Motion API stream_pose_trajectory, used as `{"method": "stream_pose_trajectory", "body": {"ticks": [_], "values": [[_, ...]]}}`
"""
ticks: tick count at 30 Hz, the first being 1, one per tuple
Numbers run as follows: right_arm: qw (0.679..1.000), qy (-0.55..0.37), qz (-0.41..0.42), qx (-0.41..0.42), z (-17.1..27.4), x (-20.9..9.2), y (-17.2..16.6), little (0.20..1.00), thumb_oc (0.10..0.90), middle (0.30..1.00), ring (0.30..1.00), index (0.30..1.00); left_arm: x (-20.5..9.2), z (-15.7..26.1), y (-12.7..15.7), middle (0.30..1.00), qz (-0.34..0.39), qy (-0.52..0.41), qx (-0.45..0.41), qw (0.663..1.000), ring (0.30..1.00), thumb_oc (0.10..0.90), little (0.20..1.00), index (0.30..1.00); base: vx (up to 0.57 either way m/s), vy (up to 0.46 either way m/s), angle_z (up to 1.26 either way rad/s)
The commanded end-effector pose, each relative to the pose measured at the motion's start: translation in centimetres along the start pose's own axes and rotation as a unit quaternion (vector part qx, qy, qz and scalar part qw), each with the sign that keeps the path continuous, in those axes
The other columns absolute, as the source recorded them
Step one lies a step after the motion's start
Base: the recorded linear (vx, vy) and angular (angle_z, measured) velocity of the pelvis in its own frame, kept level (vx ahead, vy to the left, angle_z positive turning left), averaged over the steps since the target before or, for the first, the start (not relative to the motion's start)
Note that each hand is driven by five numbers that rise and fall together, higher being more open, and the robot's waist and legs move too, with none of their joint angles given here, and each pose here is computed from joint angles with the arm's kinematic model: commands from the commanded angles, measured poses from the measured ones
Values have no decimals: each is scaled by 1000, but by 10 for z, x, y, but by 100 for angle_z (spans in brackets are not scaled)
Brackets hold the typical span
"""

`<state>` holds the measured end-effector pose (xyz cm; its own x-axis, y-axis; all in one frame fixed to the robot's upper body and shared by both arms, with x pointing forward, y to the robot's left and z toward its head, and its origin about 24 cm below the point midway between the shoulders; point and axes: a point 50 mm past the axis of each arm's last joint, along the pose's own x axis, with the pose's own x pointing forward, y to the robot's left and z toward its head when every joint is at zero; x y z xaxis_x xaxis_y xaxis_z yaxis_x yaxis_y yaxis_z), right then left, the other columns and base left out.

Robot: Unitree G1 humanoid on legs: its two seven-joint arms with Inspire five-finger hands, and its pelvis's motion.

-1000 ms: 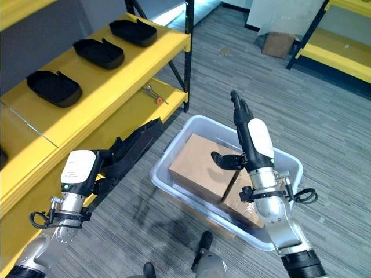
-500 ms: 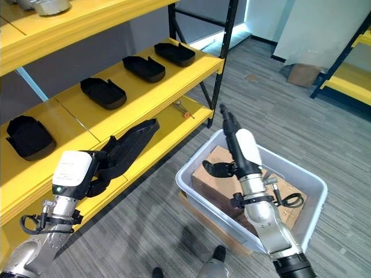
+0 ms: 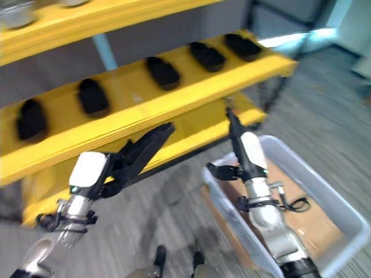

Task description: Move parts from the plastic box to the shelf.

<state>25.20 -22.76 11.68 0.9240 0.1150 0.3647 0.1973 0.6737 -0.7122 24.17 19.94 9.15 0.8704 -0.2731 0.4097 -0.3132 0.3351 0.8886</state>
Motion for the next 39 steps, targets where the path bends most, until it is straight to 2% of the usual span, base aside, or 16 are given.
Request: {"method": "stream_pose_trajectory", "body": {"ticks": [1, 5, 11, 18, 22, 27, 39], "values": [[990, -80, -102, 60, 31, 9, -20, 1000, 900, 1000, 1000, 1000, 9, -10, 52, 300, 137, -4, -14, 990, 300, 400, 300, 300, 40, 303, 57], [989, -63, -107, 74, 27, 8, -18, 1000, 900, 1000, 1000, 1000, 9, -15, 57, 300, 156, 13, -7, 988, 300, 400, 300, 300, 69, 493, -3], [986, -68, -123, 94, 36, 16, -5, 1000, 900, 1000, 1000, 1000, 17, -12, 62, 300, 168, -13, 13, 986, 300, 400, 300, 300, 93, 575, -14], [987, -78, -97, 101, 45, 25, 12, 1000, 900, 1000, 1000, 1000, 15, -19, 65, 300, 168, 4, 44, 985, 300, 400, 300, 300, 29, 326, -6], [987, -83, -84, 108, 45, 26, 13, 1000, 900, 1000, 1000, 1000, 7, -24, 60, 300, 157, 26, 41, 986, 300, 400, 300, 300, 60, 113, -9], [986, -105, -78, 100, 51, 31, 12, 1000, 900, 1000, 1000, 1000, 11, -22, 53, 300, 161, 31, 30, 986, 300, 400, 300, 300, 117, 18, -29], [987, -88, -91, 97, 38, 18, -3, 1000, 900, 1000, 1000, 1000, 19, -6, 38, 300, 148, 16, -41, 988, 300, 400, 300, 300, 142, -95, 43]]}}
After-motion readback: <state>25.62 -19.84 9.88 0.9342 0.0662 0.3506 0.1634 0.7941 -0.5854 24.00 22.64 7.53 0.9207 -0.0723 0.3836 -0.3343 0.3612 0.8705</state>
